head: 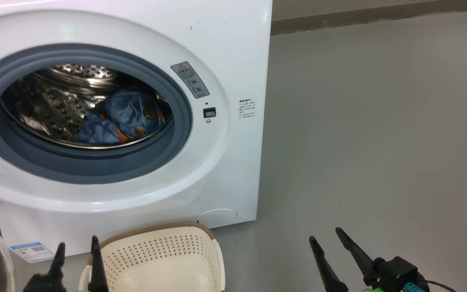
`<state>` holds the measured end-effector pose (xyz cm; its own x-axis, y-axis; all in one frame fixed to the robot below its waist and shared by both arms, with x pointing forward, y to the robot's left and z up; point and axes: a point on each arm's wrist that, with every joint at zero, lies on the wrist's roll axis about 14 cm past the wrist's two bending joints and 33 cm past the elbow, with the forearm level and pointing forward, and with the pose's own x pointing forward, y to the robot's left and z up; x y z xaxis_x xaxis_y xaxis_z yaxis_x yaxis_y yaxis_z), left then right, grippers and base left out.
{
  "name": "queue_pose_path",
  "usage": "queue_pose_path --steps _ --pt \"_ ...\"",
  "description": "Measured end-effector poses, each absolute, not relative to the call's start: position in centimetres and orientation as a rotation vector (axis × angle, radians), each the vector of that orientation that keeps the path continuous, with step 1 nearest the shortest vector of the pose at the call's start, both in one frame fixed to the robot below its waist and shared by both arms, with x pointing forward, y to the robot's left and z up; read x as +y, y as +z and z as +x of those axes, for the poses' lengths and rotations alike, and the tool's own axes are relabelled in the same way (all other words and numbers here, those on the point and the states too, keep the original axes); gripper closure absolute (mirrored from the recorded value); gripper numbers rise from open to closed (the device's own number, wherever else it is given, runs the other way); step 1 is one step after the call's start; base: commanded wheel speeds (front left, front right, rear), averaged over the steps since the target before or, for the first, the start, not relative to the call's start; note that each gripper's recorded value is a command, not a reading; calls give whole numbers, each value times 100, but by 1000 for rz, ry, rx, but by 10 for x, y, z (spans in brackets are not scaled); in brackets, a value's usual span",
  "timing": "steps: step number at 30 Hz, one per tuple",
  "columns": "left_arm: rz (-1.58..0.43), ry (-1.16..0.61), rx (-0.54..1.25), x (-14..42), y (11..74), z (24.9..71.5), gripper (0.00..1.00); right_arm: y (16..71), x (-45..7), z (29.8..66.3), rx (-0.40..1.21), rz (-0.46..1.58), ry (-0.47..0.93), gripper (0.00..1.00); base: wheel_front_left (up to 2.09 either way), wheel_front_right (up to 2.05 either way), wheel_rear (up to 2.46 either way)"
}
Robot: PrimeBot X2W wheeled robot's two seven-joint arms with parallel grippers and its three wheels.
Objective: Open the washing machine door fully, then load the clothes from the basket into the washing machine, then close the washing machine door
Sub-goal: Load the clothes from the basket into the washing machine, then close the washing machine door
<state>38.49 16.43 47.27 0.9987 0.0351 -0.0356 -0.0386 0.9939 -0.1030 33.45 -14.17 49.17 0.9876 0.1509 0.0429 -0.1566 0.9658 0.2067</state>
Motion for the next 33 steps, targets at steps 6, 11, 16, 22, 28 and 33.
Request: queue_pose_path --steps 6,11,16,22,28,33 --pt "-116 60 38 175 470 363 0 498 -148 333 -49 183 159 0 0 0 0" --pt "-144 66 45 179 468 351 0 498 -146 334 -48 170 175 0 0 0 0" --pt "-149 66 55 178 465 345 0 498 -141 335 -47 167 194 0 0 0 0" --pt "-148 70 51 178 466 343 0 500 -138 335 -51 164 207 0 0 0 0" --pt "-149 60 49 175 467 342 0 501 -137 335 -54 162 210 0 0 0 0" --pt "-151 60 50 174 467 342 0 500 -139 335 -51 156 209 0 0 0 0"
